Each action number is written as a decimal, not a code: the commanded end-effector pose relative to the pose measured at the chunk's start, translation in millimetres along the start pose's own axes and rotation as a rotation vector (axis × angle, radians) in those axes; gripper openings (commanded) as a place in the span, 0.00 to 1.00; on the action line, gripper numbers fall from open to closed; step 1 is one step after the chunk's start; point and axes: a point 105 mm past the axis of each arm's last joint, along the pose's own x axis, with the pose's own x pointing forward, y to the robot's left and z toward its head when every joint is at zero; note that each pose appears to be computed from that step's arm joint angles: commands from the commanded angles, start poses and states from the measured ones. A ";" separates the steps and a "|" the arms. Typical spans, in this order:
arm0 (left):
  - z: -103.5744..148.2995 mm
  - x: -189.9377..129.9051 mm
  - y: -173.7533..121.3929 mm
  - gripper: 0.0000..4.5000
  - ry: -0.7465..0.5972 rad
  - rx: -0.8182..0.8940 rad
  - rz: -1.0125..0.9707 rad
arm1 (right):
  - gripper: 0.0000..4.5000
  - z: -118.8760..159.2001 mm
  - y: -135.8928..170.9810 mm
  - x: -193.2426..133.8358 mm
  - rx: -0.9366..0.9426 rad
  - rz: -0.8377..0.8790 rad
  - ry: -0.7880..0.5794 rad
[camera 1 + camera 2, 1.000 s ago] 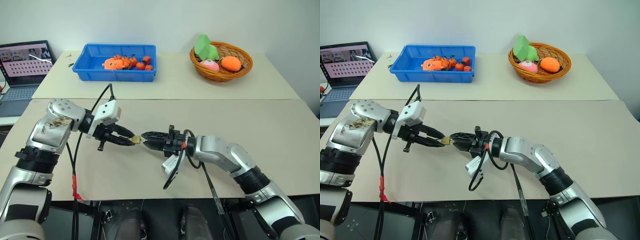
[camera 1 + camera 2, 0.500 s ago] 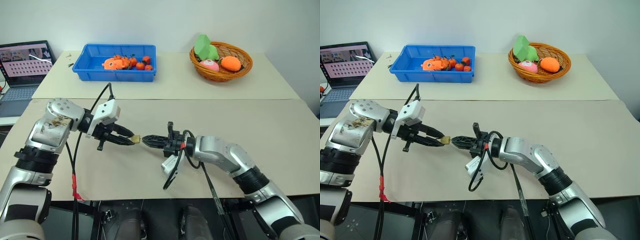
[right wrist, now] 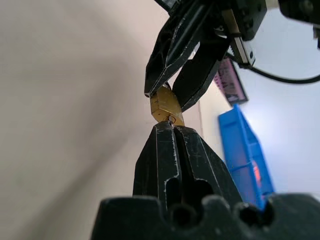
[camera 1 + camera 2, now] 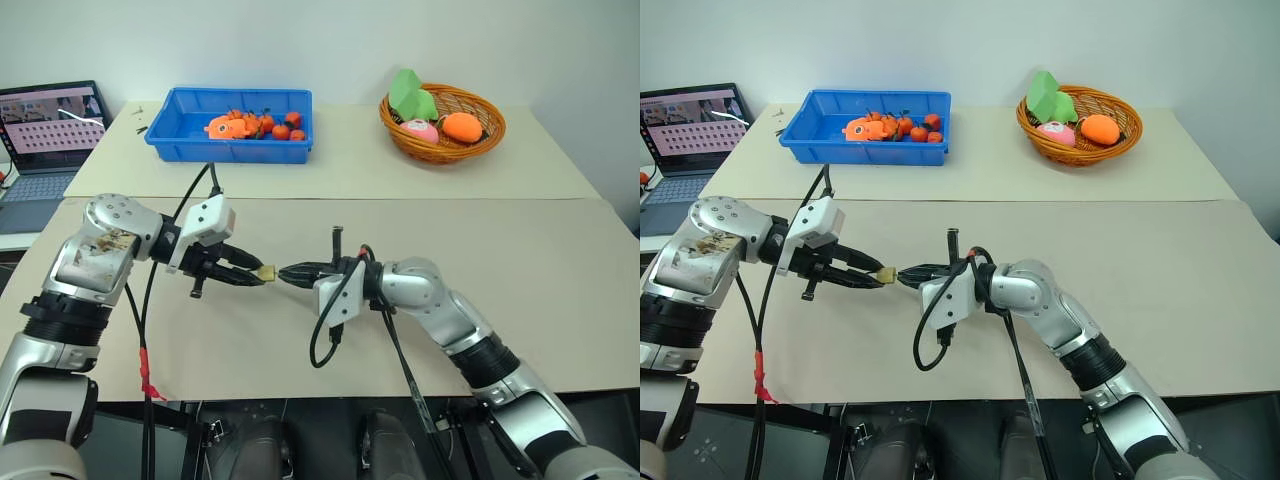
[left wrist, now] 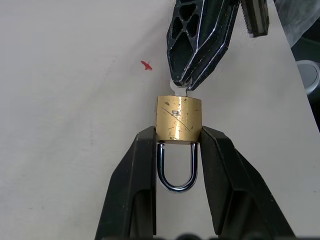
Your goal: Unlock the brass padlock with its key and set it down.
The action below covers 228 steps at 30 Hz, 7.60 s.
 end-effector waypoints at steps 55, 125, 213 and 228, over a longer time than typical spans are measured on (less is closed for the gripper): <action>9.4 -3.3 -1.7 0.17 -0.014 0.037 0.001 | 0.02 7.9 -17.4 -1.3 0.776 0.003 0.019; 22.9 -1.3 8.8 0.17 -0.081 -0.027 -0.015 | 0.47 4.3 -24.7 -18.7 -0.512 -0.217 0.077; -73.4 40.6 8.6 0.18 0.070 -0.007 0.061 | 0.49 -27.8 -15.0 -53.5 0.888 -0.296 0.181; 31.3 -7.4 41.4 0.18 -0.016 0.172 0.070 | 0.49 -19.9 -14.9 -38.4 -0.489 -0.237 0.223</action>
